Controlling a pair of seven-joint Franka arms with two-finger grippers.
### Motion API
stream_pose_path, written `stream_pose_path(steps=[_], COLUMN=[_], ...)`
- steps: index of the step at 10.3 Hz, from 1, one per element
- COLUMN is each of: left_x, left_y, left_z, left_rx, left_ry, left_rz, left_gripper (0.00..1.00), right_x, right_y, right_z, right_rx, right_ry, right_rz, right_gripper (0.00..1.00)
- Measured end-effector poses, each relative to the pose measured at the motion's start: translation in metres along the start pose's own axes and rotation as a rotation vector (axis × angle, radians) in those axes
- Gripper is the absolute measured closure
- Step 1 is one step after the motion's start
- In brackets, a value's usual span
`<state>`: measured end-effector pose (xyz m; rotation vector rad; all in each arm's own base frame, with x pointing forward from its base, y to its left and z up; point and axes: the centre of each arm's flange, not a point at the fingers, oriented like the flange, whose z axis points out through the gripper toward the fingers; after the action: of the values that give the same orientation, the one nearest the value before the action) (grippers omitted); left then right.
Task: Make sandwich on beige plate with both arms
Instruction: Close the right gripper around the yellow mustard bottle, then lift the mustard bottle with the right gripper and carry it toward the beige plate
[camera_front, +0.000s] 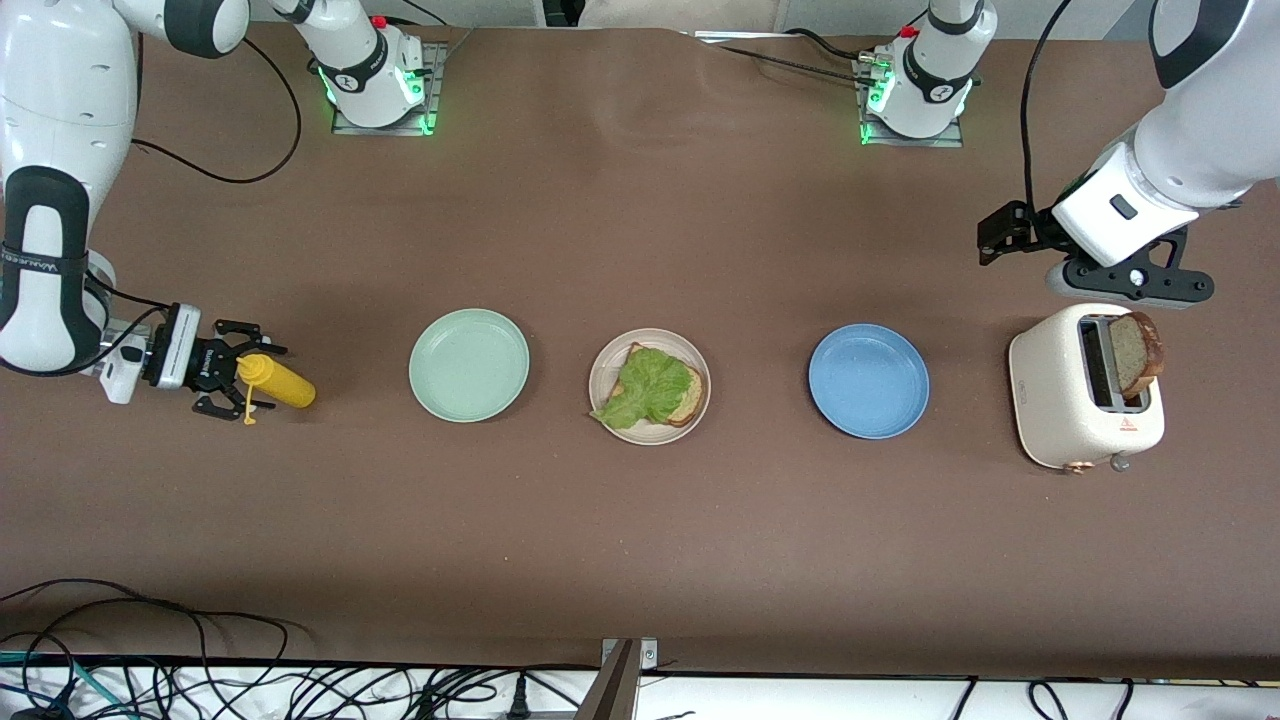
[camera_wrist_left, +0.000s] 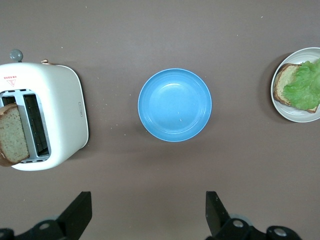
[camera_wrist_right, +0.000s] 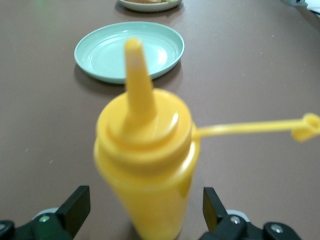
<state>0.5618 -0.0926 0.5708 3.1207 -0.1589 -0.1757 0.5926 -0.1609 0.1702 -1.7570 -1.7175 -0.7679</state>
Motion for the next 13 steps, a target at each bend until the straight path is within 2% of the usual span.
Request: stream_pose_path(steps=[2,4,6,7,8,10,12,13], left_x=[0.001,0.003,0.005,0.008,0.012,0.016,0.017,0.017], left_y=[-0.001,-0.002,-0.003,-0.003,-0.003,-0.003,-0.003,-0.003], left_z=[0.002,0.000,-0.009,-0.012,-0.013,-0.010,-0.010,-0.010], left_rx=[0.000,-0.001,-0.004,-0.005,-0.007,-0.008,-0.009,-0.009], left_ry=[-0.002,0.008,0.027,0.035,0.039,0.036,0.037,0.037], left_rz=[-0.002,-0.004,-0.005,-0.004,-0.004,-0.004,-0.004,-0.003], left_gripper=[0.00,0.00,0.00,0.00,0.00,0.00,0.00,0.00], right_x=[0.004,0.006,0.006,0.007,0.013,0.042,0.085,0.111], right_y=[0.002,0.004,0.005,0.006,0.010,0.024,0.043,0.052], right_z=[0.007,0.012,0.011,0.012,0.015,0.028,0.041,0.046], right_rx=[-0.001,0.000,-0.004,-0.005,-0.007,-0.009,-0.004,-0.006], right_ry=[0.011,0.012,0.007,0.004,-0.005,-0.038,-0.054,-0.078], right_rz=[-0.006,-0.012,-0.013,-0.018,-0.030,-0.048,-0.024,-0.006], right_gripper=[0.03,0.15,0.49,0.61,0.67,0.72,0.78,0.84])
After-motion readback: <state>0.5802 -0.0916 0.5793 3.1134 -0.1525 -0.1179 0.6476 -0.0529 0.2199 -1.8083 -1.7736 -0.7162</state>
